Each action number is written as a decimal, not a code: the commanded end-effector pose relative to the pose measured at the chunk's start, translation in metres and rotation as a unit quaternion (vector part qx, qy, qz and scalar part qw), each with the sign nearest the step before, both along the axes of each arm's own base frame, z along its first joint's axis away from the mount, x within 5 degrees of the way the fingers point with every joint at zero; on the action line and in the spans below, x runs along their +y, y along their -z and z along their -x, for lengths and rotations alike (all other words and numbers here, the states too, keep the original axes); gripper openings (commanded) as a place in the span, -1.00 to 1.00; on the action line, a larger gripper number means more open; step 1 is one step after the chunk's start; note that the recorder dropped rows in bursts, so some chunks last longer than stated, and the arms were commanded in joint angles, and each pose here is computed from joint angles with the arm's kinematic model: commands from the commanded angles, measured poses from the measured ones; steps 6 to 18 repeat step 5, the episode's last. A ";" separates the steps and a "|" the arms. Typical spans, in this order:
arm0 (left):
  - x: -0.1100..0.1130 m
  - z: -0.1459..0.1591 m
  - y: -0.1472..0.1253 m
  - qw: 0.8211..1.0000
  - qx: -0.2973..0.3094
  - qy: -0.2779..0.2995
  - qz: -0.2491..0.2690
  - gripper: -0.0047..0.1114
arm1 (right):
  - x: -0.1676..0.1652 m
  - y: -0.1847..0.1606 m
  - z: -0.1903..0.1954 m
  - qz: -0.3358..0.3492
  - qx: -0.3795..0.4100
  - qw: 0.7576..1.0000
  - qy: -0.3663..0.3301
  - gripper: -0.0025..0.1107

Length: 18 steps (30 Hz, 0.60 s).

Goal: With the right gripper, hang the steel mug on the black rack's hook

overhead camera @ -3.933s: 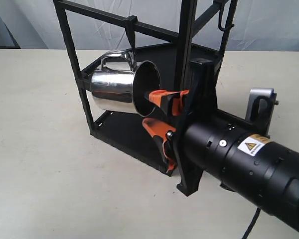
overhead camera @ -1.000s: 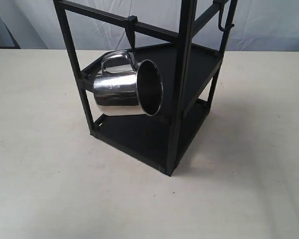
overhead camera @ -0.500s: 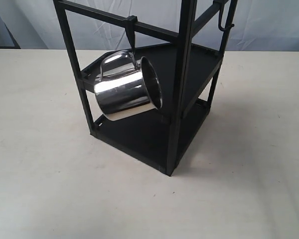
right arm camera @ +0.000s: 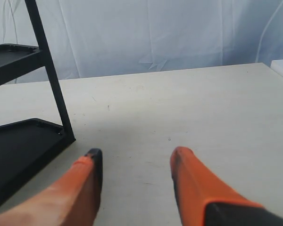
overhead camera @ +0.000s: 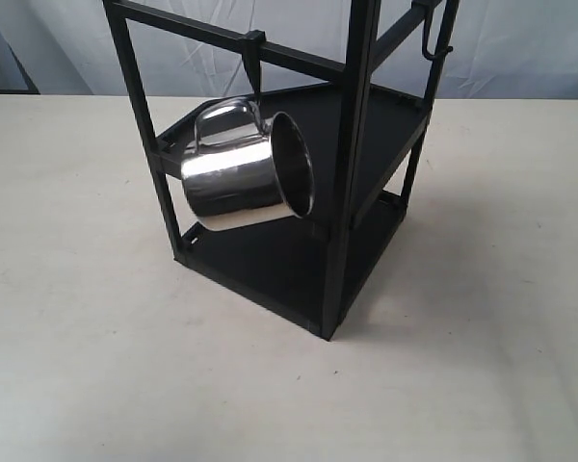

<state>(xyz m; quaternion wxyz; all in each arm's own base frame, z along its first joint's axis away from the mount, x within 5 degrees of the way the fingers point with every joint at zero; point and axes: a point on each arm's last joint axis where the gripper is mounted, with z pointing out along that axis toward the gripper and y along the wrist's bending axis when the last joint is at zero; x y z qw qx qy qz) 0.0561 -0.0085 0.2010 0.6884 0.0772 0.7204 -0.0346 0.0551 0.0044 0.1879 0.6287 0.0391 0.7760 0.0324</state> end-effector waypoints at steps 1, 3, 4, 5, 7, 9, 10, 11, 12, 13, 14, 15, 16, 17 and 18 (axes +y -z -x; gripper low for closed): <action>0.000 0.000 -0.001 1.000 -0.005 0.002 0.002 -0.89 | 0.000 0.002 0.000 0.001 0.000 1.000 0.000 -0.14; 0.000 0.000 -0.001 1.000 -0.005 0.002 0.002 -0.89 | 0.000 0.002 0.000 0.001 0.000 1.000 0.000 -0.14; 0.000 0.000 -0.001 1.000 -0.005 0.002 0.002 -0.89 | 0.000 0.002 0.000 0.001 0.000 1.000 0.000 -0.14; 0.000 0.000 -0.001 1.000 -0.005 0.002 0.002 -0.89 | 0.000 0.002 0.000 0.001 0.000 1.000 0.000 -0.14; 0.000 0.000 -0.001 1.000 -0.005 0.002 0.002 -0.89 | 0.000 0.002 0.000 0.001 0.000 1.000 0.000 -0.14; 0.000 0.000 -0.001 1.000 -0.005 0.002 0.002 -0.89 | 0.000 0.002 0.000 0.001 0.000 1.000 0.000 -0.14; 0.000 0.000 -0.001 1.000 -0.005 0.002 0.002 -0.89 | 0.000 0.002 0.000 0.001 0.000 1.000 0.000 -0.14; 0.000 0.000 -0.001 1.000 -0.005 0.002 0.002 -0.89 | 0.000 0.002 0.000 0.001 0.000 1.000 0.000 -0.14; 0.000 0.000 -0.001 1.000 -0.005 0.002 0.002 -0.89 | 0.000 0.002 0.000 0.001 0.000 1.000 0.000 -0.14; 0.000 0.000 -0.001 1.000 -0.005 0.002 0.002 -0.89 | 0.000 0.002 0.000 0.001 0.000 1.000 0.000 -0.14; 0.000 0.000 -0.001 1.000 -0.005 0.002 0.002 -0.89 | 0.000 0.002 0.000 0.001 0.000 1.000 0.000 -0.14; 0.000 0.000 -0.001 1.000 -0.005 0.002 0.002 -0.89 | 0.000 0.002 0.000 0.001 0.000 1.000 0.000 -0.14; 0.000 0.000 -0.001 1.000 -0.005 0.002 0.002 -0.89 | 0.000 0.002 0.000 0.001 0.000 1.000 0.000 -0.14; 0.000 0.000 -0.001 1.000 -0.005 0.002 0.002 -0.89 | 0.000 0.002 0.000 0.001 0.000 1.000 0.000 -0.14; 0.000 0.000 -0.001 1.000 -0.005 0.002 0.002 -0.89 | 0.000 0.002 0.000 0.001 0.000 1.000 0.000 -0.14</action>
